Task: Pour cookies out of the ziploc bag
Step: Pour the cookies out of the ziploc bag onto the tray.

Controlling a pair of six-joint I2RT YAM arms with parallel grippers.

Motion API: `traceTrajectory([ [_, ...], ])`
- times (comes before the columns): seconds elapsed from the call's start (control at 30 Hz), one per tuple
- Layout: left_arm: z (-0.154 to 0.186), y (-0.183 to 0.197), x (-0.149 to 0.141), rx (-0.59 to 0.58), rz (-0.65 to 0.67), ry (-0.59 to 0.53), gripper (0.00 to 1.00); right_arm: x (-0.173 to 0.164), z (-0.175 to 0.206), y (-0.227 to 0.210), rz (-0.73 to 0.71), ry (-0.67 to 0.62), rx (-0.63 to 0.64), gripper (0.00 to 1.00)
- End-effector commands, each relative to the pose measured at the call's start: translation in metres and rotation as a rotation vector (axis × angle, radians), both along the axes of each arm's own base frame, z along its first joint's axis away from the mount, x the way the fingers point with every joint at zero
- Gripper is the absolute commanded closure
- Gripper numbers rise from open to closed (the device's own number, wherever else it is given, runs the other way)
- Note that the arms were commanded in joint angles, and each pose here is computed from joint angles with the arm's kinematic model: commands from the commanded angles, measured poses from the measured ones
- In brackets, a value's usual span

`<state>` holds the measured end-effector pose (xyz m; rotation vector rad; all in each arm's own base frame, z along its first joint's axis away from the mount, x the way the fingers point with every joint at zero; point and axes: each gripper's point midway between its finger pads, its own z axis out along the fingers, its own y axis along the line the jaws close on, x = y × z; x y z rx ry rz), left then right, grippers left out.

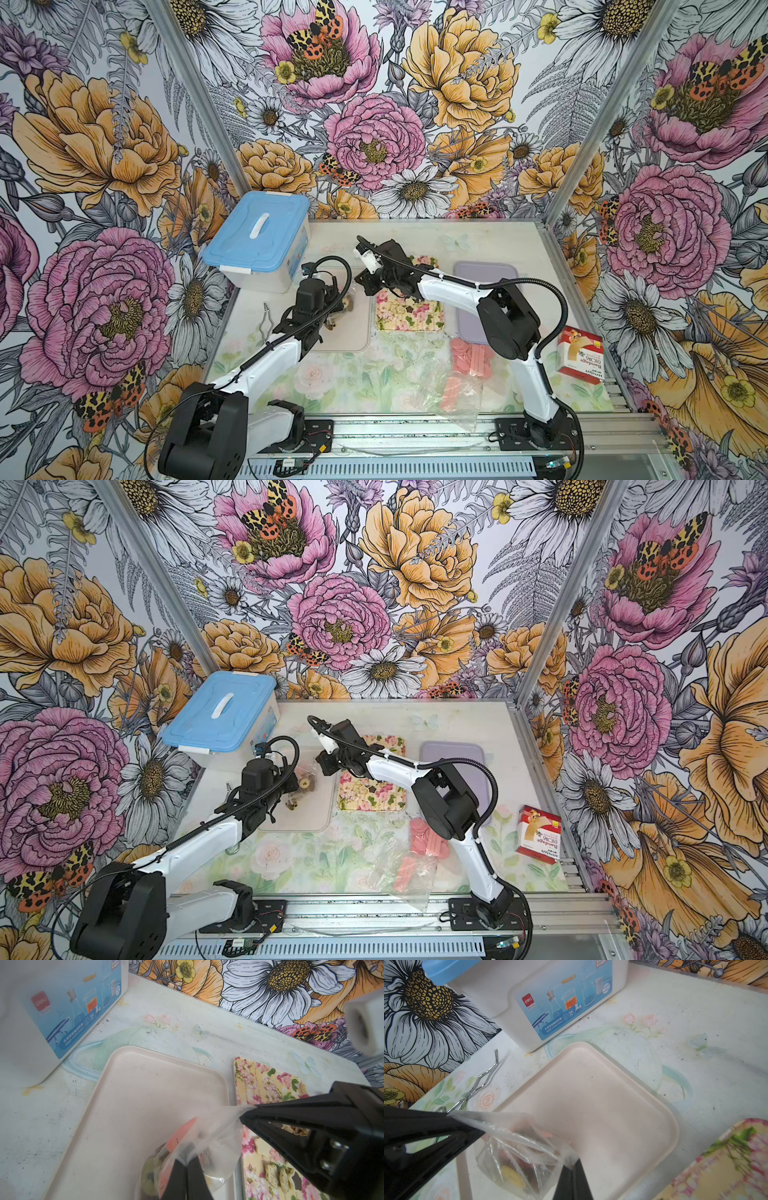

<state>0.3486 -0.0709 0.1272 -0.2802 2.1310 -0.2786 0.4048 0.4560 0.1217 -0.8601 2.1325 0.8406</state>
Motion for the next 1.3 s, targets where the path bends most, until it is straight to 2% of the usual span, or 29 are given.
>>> traceTrajectory([
  [0.0, 0.017, 0.007, 0.008, 0.005, 0.019, -0.066, 1.00, 0.018, 0.028, -0.011, -0.054, -0.063, 0.022, 1.00],
  [1.27, 0.018, 0.025, 0.007, 0.011, 0.073, -0.101, 1.00, 0.017, 0.045, -0.014, -0.080, -0.090, 0.087, 1.00],
])
